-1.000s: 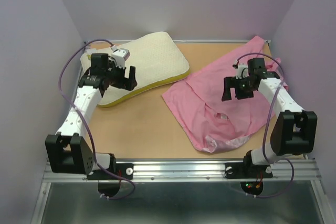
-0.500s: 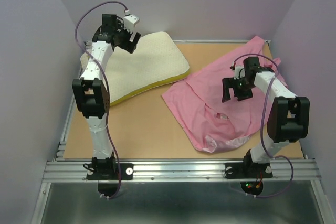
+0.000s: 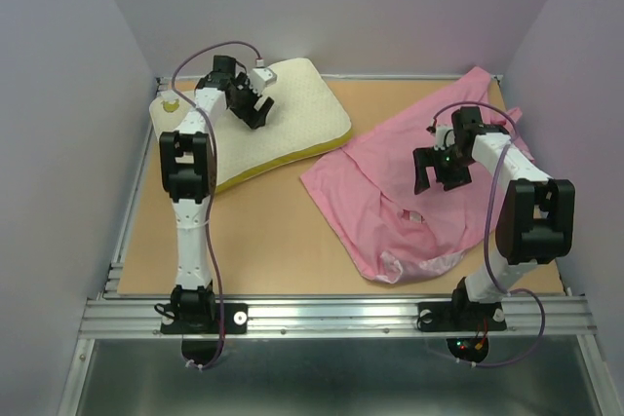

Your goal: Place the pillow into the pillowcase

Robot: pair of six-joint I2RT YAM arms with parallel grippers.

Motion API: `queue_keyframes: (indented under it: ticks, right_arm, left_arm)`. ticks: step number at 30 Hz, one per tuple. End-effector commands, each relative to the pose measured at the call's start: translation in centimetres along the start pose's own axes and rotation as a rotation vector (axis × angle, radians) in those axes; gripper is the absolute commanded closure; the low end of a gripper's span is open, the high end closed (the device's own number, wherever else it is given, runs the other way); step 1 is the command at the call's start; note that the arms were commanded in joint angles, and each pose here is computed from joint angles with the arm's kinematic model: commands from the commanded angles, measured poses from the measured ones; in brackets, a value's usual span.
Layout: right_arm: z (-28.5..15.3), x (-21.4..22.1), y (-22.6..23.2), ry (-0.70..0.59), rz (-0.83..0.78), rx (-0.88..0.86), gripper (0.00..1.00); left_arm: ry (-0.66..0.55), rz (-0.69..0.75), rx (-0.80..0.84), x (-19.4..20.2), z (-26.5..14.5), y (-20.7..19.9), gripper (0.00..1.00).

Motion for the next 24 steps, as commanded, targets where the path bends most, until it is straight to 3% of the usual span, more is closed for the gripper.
queue_keyframes:
  ticks: [1,3,5,7,8,13,16,19,24]
  right_arm:
    - [-0.1,0.0,0.1,0.013,-0.032,0.001,0.00]
    - [0.3,0.0,0.0,0.023,-0.032,-0.002,0.00]
    - [0.5,0.0,0.0,0.031,-0.031,-0.005,0.00]
    - [0.9,0.1,-0.1,0.041,-0.034,-0.012,0.00]
    - [1.1,0.0,-0.3,0.043,-0.032,-0.009,0.00]
    - [2.9,0.0,-1.0,0.079,-0.011,0.009,0.00]
    - [4.2,-0.4,-2.1,0.088,0.008,0.058,0.00]
    - [6.3,-1.2,-3.3,0.116,0.047,0.098,0.01]
    - [9.0,-4.6,-3.8,0.106,0.028,0.105,0.02]
  left_arm:
    - [0.195,0.057,0.078,5.4,1.2,-1.4,0.01]
    - [0.238,0.068,0.079,6.8,1.1,-1.7,0.03]
    - [0.298,0.066,0.066,8.5,1.2,-1.9,0.12]
    - [0.338,0.070,0.082,9.4,1.2,-2.0,0.44]
    - [0.356,0.057,0.074,9.6,0.8,-1.6,0.99]
    - [0.240,0.031,0.042,6.9,-3.1,0.1,1.00]
    - [0.157,0.017,0.016,5.3,-7.6,1.6,1.00]
    - [0.167,0.029,0.026,5.3,-10.9,0.6,1.00]
    - [0.245,0.059,0.064,9.5,-14.9,-3.6,1.00]
Point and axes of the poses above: each gripper's point midway between its finger pads, its own z axis out along the fingers, its own y axis along the line the jaws close on, x = y × z, the point moved 6 cm from there along -z, back along the fingers, and after that the axes turned 6 degrees about -z, right-handed, at the moved point
